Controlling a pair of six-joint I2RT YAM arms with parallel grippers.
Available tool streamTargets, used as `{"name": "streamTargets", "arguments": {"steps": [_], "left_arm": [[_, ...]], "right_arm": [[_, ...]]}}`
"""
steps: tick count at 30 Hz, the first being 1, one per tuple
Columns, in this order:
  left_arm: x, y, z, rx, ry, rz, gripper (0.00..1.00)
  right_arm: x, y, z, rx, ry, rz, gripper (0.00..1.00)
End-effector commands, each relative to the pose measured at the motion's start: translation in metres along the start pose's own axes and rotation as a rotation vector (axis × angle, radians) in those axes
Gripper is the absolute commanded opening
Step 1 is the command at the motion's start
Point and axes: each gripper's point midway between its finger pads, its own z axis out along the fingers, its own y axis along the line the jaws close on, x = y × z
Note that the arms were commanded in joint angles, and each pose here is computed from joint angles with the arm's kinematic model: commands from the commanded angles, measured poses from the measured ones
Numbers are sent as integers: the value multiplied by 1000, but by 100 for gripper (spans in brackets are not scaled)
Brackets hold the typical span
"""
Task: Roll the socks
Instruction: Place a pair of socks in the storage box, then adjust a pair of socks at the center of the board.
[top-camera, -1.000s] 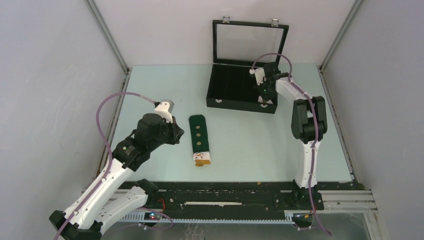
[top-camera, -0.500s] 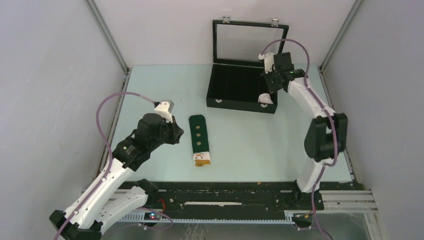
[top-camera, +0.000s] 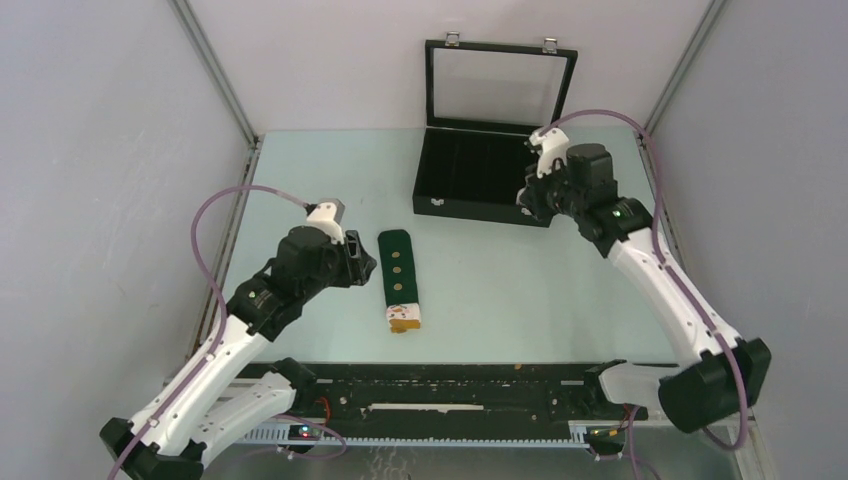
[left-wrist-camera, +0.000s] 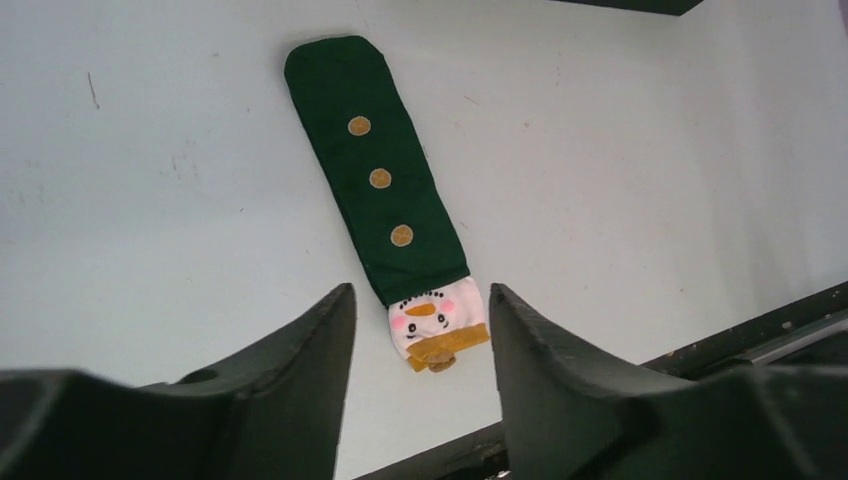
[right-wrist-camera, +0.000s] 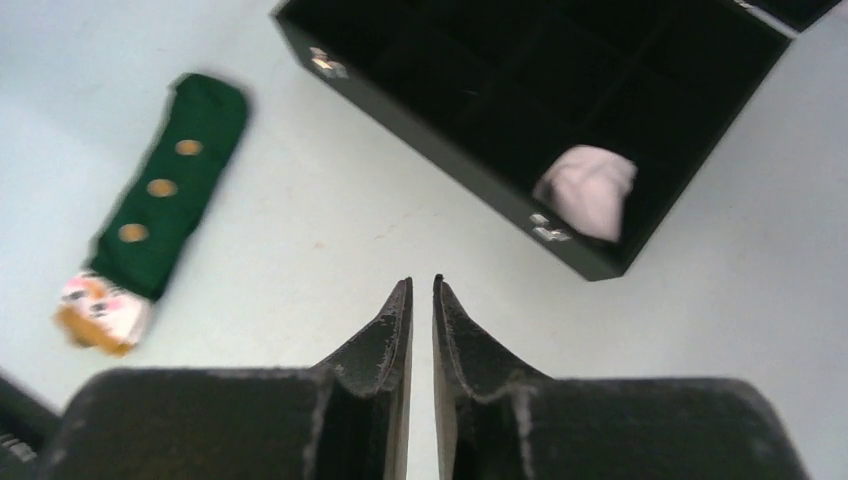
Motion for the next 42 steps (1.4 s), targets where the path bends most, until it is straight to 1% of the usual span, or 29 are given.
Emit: {"name": "streamTargets", "arguments": {"steps": [1,3,4,6,7,9,11,12,15,16,20,23,27,33,42], "left_arm": [[14,3,12,-15,33,-84,60],[19,4,18,-28,42,-113,63],[21,6,22,-42,46,-128,65],[23,9,29,-65,51,-153,67],[24,10,33,-79,54,-165,68],[24,16,40,-115,56,-183,68],[23,21,46,-150,57,-198,70],[23,23,49,-160,57,-206,70],[21,33,58,-198,63,-241,72],[23,37,63,-208,78,-253,74],[21,39,82,-182,111,-290,77],[18,42,100,-161,142,-326,80],[19,49,126,-149,199,-354,85],[21,54,162,-138,274,-366,99],[34,64,198,-160,356,-374,100]], "right_arm": [[-22,46,-38,-199,-110,122,21],[-20,73,-52,-353,-85,190,32],[-17,83,-57,-409,-66,217,42],[-11,95,-62,-454,-58,276,69],[-8,99,-65,-460,-72,288,85],[-5,104,-71,-447,-118,311,93],[-3,107,-78,-446,-158,336,96],[-2,108,-82,-436,-171,347,99],[1,100,-92,-363,-210,409,100],[0,95,-99,-331,-237,461,100],[14,77,-116,-251,-261,588,100],[23,87,-128,-326,-290,532,100],[34,92,-140,-326,-287,489,99],[44,98,-146,-345,-263,452,97],[52,109,-142,-388,-231,423,97]]}}
